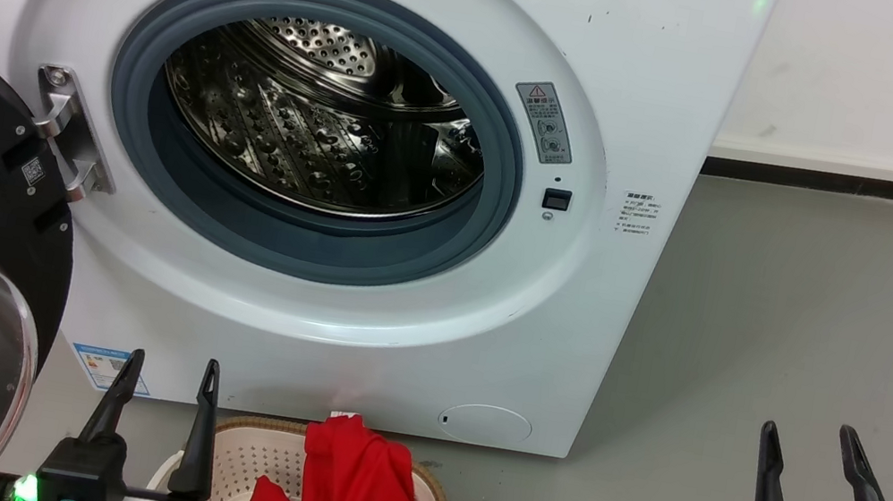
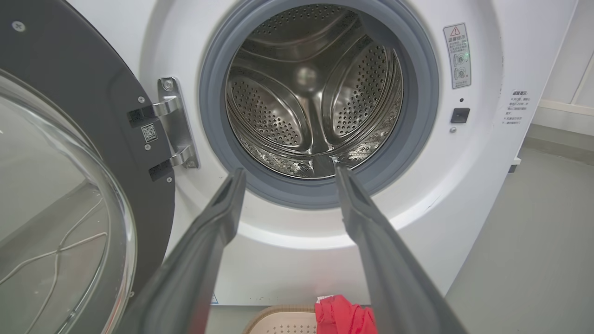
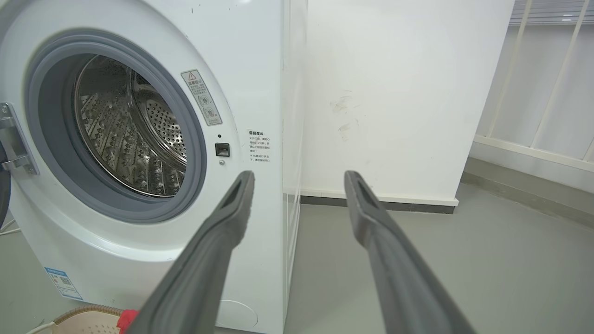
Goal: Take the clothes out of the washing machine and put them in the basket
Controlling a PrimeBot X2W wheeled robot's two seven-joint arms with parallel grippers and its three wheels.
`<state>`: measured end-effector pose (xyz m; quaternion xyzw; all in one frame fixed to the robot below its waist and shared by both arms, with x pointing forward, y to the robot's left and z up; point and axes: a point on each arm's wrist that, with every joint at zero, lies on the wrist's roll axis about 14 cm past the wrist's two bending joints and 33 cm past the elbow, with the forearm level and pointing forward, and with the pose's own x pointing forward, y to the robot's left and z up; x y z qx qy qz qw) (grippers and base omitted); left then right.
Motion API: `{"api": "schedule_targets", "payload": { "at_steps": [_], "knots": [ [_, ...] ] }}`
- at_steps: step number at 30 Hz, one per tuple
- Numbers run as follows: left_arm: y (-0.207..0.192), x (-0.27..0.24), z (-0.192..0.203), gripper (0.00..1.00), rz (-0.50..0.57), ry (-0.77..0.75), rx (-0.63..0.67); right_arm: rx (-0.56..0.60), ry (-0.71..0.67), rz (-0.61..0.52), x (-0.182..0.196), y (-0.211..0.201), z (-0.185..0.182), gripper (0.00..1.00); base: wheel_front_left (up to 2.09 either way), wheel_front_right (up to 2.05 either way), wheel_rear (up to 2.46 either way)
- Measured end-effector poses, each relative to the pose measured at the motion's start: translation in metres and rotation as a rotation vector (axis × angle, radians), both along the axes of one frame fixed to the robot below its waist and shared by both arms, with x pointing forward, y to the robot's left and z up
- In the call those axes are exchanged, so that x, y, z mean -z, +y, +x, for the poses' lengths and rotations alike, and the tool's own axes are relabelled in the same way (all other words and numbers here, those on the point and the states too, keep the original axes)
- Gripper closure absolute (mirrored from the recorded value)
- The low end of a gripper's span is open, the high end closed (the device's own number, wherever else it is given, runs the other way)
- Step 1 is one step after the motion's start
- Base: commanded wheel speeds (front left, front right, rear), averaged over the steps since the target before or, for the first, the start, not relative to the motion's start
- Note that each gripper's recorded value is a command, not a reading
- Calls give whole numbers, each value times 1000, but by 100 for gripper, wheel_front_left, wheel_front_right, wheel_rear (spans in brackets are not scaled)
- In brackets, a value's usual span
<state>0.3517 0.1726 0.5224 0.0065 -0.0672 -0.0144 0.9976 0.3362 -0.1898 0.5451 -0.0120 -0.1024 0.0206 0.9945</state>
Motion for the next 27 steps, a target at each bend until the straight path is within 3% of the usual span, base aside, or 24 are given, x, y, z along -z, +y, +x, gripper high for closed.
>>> {"api": "schedule_targets", "payload": {
  "at_steps": [7, 8, 14, 27],
  "knots": [
    [1, 3, 0, 0, -9, 9, -5, 1, -2, 0, -1, 0, -1, 0, 0, 0, 0],
    [1, 3, 0, 100, -10, 9, -2, 1, -3, 0, -1, 0, -1, 100, 0, 0, 0],
    [2, 28, -6, 100, -29, 97, -10, 3, 62, 19, 19, -1, -3, 100, 0, 0, 0],
    [13, 38, -3, 100, -292, 161, -49, 12, 106, 297, 29, -8, 2, 100, 0, 0, 0]
  ]
}}
